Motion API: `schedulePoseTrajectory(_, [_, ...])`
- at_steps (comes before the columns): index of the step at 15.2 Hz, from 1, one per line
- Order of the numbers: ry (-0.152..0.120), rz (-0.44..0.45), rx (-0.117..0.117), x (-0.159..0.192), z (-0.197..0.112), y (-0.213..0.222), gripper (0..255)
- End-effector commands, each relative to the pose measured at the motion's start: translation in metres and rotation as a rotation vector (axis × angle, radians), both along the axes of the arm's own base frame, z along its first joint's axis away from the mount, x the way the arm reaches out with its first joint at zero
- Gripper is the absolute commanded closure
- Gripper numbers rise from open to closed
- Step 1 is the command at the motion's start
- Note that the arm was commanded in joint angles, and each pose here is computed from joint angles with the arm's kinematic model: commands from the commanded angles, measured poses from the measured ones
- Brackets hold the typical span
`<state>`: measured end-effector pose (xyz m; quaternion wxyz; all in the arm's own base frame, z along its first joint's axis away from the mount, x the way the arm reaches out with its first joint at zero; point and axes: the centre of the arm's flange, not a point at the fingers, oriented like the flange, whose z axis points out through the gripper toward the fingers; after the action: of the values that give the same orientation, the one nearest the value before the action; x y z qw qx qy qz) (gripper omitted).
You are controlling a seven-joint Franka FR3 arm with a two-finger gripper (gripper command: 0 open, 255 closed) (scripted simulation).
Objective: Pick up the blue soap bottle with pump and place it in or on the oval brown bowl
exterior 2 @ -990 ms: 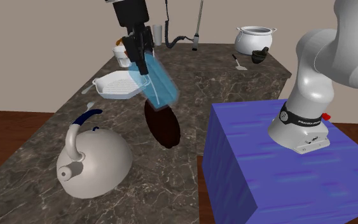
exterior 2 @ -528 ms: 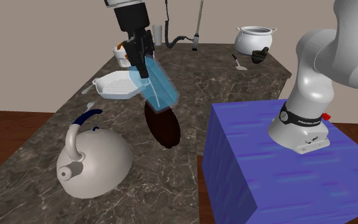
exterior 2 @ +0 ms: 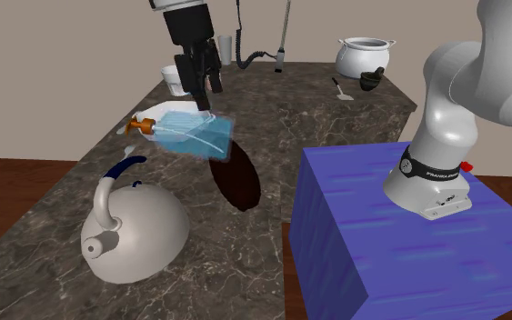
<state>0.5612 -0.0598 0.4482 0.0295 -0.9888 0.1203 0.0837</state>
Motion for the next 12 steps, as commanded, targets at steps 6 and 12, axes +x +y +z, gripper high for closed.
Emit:
schedulePoseTrajectory(6, [0.000,0.000,0.000,0.008,0.049,-0.004,0])
schedulePoseTrajectory(12, [0.000,0.000,0.000,0.008,0.049,-0.004,0])
